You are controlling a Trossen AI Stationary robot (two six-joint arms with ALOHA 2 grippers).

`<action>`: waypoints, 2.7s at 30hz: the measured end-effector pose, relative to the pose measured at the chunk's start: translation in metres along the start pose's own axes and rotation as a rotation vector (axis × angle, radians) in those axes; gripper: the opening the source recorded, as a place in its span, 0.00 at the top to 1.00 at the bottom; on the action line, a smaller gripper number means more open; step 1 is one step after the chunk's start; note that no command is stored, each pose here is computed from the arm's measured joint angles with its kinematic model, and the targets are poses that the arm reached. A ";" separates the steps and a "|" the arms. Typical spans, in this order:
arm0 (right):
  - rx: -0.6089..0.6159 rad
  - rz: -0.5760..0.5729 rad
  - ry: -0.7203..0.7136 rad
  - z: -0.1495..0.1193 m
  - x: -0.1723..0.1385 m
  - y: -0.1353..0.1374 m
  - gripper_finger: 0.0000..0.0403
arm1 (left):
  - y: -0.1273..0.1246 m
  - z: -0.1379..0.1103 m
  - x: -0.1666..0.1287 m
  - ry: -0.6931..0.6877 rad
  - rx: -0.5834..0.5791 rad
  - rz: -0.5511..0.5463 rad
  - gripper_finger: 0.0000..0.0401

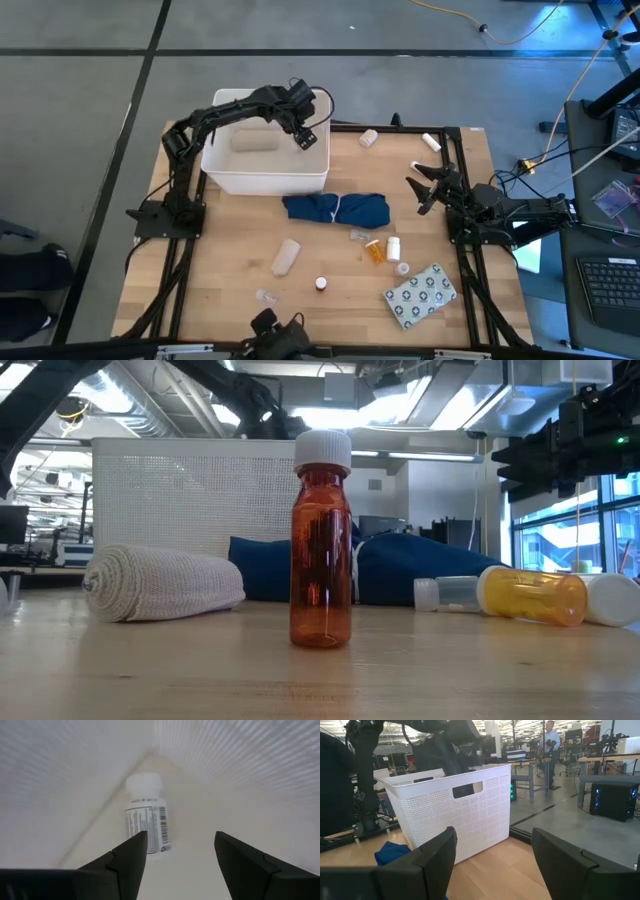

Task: Pick & place medical supplies in basket/bin
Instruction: Put the bottom white bandage into the white container

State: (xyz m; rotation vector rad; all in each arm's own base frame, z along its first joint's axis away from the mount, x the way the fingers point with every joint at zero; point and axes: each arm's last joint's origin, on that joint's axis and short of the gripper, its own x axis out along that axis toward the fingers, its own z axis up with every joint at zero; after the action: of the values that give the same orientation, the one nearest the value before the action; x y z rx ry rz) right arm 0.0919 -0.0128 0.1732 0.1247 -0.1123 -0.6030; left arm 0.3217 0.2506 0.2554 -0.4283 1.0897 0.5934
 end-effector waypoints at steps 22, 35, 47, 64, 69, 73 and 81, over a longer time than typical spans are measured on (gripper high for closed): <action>0.000 0.000 0.000 0.000 0.000 0.000 0.36 | -0.103 -0.068 -0.197 -0.406 0.224 -0.331 0.44; -0.002 0.000 0.000 0.000 0.000 0.000 0.36 | -0.215 -0.133 -0.198 -0.231 0.224 -0.466 0.44; 0.008 0.001 0.000 0.000 0.000 0.000 0.36 | -0.270 -0.155 -0.157 -0.020 0.090 -0.482 0.41; 0.056 0.001 0.001 0.000 0.000 0.000 0.36 | -0.296 -0.166 -0.076 0.393 0.126 -0.464 0.16; 0.057 0.001 0.000 0.000 0.000 0.000 0.36 | -0.286 -0.178 -0.078 0.292 0.006 -0.134 0.17; 0.059 0.002 0.000 0.000 0.000 0.000 0.36 | -0.286 -0.189 -0.082 0.201 -0.111 0.017 0.17; 0.059 0.001 0.000 0.000 0.000 0.000 0.36 | -0.286 -0.197 -0.075 0.203 -0.221 0.079 0.17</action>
State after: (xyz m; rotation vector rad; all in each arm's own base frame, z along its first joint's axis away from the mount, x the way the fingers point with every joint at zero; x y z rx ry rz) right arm 0.0920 -0.0128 0.1732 0.1819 -0.1300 -0.5983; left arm 0.3430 -0.1038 0.2539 -0.6498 1.2435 0.7563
